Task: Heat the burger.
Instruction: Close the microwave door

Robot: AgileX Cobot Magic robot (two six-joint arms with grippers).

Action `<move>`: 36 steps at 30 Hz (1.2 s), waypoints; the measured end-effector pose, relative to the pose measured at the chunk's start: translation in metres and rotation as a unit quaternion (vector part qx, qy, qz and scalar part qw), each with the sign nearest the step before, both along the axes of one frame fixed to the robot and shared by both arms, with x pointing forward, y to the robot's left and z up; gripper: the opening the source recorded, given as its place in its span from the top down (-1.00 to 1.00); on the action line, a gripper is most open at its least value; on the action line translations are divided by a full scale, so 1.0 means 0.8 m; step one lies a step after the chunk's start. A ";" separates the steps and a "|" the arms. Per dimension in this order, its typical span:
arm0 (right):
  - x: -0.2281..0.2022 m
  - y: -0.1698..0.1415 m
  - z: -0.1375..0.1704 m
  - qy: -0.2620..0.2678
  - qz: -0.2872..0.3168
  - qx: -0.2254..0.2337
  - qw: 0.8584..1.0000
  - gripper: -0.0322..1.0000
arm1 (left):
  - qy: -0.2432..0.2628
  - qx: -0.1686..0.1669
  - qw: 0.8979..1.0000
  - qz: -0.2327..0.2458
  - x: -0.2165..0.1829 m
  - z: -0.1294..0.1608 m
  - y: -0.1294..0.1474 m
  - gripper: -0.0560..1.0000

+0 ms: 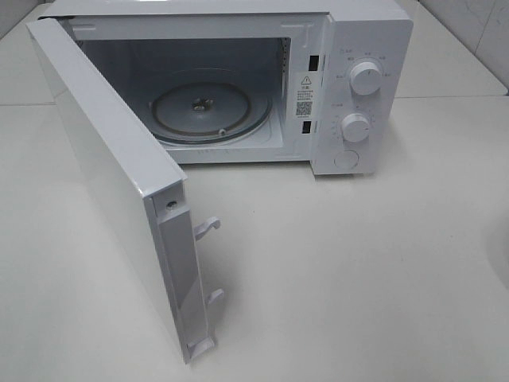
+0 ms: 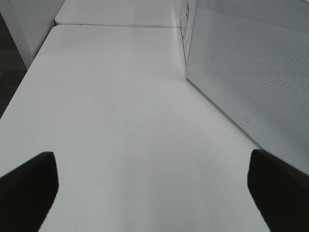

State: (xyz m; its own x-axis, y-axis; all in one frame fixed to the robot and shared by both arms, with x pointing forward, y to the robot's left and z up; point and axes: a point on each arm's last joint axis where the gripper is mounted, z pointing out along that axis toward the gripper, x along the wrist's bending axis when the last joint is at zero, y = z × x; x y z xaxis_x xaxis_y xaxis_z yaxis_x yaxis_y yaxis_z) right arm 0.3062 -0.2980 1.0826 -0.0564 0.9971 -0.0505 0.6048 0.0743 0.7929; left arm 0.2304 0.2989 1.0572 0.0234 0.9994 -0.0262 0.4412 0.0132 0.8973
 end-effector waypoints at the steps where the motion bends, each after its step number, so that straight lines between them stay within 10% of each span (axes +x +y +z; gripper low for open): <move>1: -0.009 0.000 -0.003 -0.011 0.003 0.009 1.000 -0.55 | 0.000 0.000 1.000 0.000 0.000 0.000 0.000 -0.98; 27: -0.083 -0.003 -0.031 -0.125 0.047 0.026 0.991 -0.47 | 0.000 0.000 1.000 0.000 0.000 0.000 0.000 -0.98; 36: -0.085 -0.003 -0.032 -0.129 0.047 0.026 0.990 -0.83 | 0.000 0.000 1.000 0.000 0.000 0.000 0.000 -0.98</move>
